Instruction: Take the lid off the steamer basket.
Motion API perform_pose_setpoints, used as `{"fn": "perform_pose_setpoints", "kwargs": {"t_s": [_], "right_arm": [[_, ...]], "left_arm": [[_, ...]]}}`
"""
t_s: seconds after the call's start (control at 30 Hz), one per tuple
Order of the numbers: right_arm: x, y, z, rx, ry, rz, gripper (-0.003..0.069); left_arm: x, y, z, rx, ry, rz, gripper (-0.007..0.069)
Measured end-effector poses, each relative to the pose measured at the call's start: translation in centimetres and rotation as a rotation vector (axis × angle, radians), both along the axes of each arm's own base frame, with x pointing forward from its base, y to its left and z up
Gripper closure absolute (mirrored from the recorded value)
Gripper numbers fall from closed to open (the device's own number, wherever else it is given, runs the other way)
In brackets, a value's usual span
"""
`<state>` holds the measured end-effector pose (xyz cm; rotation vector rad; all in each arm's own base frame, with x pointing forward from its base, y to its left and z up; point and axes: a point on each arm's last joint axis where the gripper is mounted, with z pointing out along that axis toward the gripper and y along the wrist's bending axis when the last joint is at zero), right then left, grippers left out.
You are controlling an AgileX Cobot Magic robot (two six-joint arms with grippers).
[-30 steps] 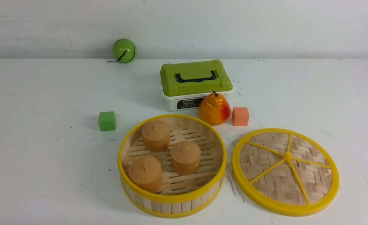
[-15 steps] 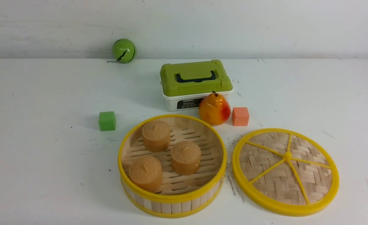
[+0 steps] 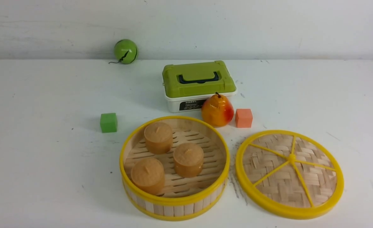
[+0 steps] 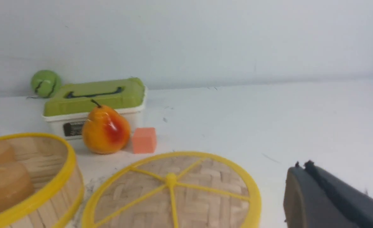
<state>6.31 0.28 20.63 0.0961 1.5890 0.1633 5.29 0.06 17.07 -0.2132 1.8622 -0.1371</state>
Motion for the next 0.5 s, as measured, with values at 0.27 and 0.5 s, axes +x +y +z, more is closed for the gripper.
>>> {"fn": "perform_pose_setpoints", "kwargs": {"t_s": [0.27, 0.5], "right_arm": [[-0.9, -0.3, -3.2, 0.008, 0.250, -0.052, 0.0683], [-1.1, -0.4, -3.4, 0.015, 0.291, -0.062, 0.0683]], "left_arm": [[0.0, 0.0, 0.0, 0.000, -0.001, 0.000, 0.0386], [0.0, 0.0, 0.0, 0.000, 0.000, 0.000, 0.0386]]}}
